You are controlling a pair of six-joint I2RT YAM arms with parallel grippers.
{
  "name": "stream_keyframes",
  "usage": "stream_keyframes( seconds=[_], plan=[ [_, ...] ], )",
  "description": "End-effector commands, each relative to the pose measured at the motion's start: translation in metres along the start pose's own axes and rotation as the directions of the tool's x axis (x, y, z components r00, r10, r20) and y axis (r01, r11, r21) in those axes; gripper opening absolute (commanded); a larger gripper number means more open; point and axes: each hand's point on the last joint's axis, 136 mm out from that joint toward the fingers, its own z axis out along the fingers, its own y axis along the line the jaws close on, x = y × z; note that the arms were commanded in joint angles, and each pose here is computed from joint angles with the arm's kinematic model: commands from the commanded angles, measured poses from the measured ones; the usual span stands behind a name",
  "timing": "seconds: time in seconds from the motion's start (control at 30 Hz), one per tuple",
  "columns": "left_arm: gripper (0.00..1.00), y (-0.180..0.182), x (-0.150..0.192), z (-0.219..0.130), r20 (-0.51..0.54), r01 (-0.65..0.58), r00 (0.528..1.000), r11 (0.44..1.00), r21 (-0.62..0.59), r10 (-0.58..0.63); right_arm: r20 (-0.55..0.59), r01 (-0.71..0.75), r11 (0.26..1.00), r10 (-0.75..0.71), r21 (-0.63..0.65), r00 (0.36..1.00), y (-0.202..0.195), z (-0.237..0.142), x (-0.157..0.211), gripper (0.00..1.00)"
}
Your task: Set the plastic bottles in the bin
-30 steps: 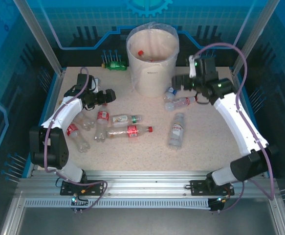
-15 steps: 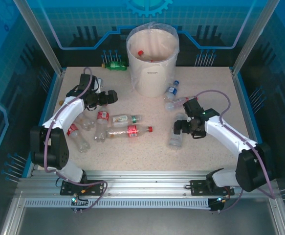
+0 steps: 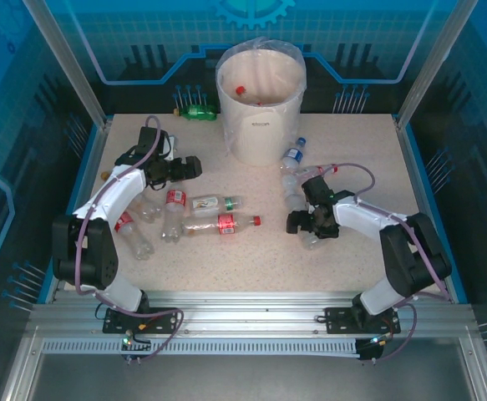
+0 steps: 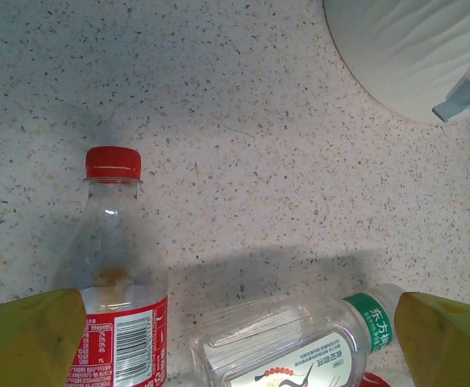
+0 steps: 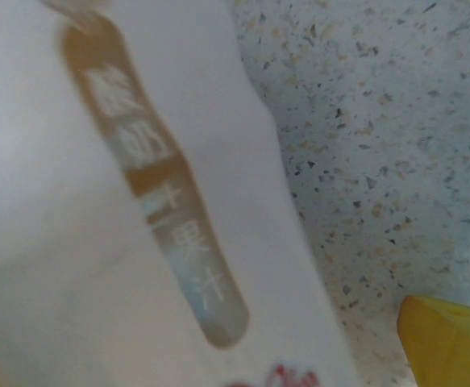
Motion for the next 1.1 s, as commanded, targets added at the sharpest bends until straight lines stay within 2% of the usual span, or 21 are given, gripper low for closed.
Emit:
stream_keyframes(
  seconds=[0.0,0.33,0.57,0.83,0.97,1.07],
  plan=[
    [0.99,-0.001,0.002,-0.008,0.002,-0.035,0.999,0.999,-0.012,0.035,-0.001,-0.014,1.0,0.014,-0.009,1.0,0.003,0.009,0.002,1.0],
    [0.99,0.0,0.003,-0.006,-0.002,-0.036,0.999,0.999,-0.014,0.036,0.029,0.005,1.0,-0.006,0.027,1.0,-0.004,0.002,0.0,0.92],
    [0.99,0.0,0.003,-0.006,-0.001,-0.036,0.999,0.999,-0.015,0.036,0.065,0.045,0.998,-0.048,0.053,0.997,-0.002,-0.014,-0.005,0.77],
    [0.99,0.0,0.002,-0.006,-0.002,-0.036,0.999,0.999,-0.015,0.036,0.085,0.069,0.994,-0.076,0.079,0.993,-0.005,-0.031,-0.006,0.65],
    [0.99,0.0,0.003,-0.005,-0.006,-0.036,0.999,0.999,-0.015,0.036,0.087,0.075,0.994,-0.082,0.076,0.993,-0.006,-0.042,-0.004,0.64],
    [0.99,0.0,0.004,-0.005,-0.007,-0.039,0.999,0.999,-0.014,0.039,0.135,0.09,0.994,-0.098,0.062,0.986,-0.001,-0.067,-0.014,0.63]
  ],
)
